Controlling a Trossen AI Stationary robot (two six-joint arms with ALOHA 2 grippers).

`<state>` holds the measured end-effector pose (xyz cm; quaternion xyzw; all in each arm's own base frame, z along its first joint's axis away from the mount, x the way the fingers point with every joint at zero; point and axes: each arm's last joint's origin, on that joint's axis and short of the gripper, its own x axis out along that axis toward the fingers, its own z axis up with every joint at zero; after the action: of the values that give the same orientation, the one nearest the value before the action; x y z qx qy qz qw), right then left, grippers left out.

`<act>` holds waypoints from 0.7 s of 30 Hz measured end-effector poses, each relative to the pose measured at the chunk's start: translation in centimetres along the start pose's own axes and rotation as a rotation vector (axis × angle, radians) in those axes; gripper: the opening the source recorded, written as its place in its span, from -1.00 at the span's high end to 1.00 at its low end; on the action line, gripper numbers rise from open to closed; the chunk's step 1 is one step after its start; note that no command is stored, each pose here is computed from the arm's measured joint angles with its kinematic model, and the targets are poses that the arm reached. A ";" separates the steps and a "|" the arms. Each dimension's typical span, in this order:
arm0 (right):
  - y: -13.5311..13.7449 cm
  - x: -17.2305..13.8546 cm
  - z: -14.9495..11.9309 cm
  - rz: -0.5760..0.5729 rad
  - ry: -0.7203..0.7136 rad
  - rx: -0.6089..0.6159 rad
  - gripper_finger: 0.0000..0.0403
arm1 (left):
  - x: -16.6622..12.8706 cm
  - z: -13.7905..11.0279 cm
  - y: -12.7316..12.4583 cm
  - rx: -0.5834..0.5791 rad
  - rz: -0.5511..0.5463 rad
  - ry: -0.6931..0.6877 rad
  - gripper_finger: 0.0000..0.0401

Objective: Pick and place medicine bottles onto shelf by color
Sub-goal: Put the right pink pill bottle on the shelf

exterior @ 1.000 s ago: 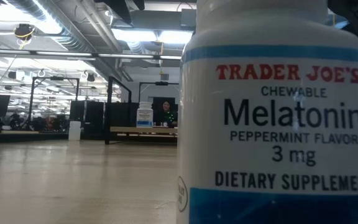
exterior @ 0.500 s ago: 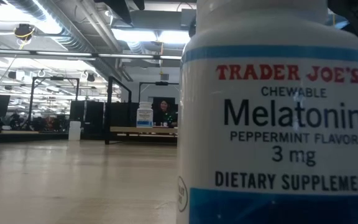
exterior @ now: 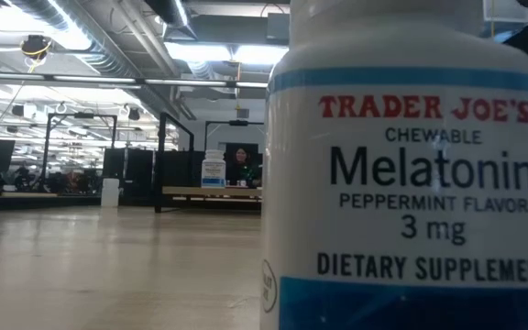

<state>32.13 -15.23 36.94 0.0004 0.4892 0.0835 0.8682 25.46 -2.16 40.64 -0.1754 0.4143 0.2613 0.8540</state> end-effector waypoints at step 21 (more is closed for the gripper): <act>15.3 -2.2 2.2 0.099 -0.002 -0.295 -0.23 | -5.6 -6.7 -2.8 0.075 -0.138 0.101 -0.37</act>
<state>30.74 -0.33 41.19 -0.1029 0.4703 0.1969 0.8541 20.11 -9.52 41.35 -0.1843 0.4532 0.1770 0.8540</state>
